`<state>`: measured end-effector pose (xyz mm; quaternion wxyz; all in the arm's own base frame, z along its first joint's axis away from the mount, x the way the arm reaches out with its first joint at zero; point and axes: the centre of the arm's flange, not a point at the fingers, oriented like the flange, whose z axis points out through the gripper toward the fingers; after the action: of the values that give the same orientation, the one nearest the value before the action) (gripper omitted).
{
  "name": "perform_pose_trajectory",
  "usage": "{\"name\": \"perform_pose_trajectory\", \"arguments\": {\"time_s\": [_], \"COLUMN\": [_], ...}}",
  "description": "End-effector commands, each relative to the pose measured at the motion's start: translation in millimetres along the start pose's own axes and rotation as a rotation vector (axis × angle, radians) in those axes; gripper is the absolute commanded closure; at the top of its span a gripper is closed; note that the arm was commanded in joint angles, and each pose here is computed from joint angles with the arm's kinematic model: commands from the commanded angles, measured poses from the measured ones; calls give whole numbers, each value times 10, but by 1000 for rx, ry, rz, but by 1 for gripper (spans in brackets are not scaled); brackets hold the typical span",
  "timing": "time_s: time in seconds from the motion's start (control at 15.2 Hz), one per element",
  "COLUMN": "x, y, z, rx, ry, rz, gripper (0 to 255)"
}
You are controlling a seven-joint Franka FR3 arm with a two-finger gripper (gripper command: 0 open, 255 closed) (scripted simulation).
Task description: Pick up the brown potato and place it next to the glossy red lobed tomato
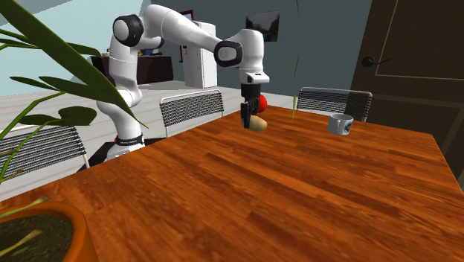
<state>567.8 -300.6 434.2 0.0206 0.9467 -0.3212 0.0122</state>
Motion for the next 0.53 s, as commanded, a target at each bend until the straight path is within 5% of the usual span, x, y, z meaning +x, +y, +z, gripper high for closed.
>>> {"name": "perform_pose_trajectory", "arguments": {"time_s": [0.0, 0.46], "x": [0, 13], "y": [3, 15], "z": [-102, -471], "rx": [0, 0], "ry": [0, 0], "rz": [0, 0], "gripper": [255, 255]}}
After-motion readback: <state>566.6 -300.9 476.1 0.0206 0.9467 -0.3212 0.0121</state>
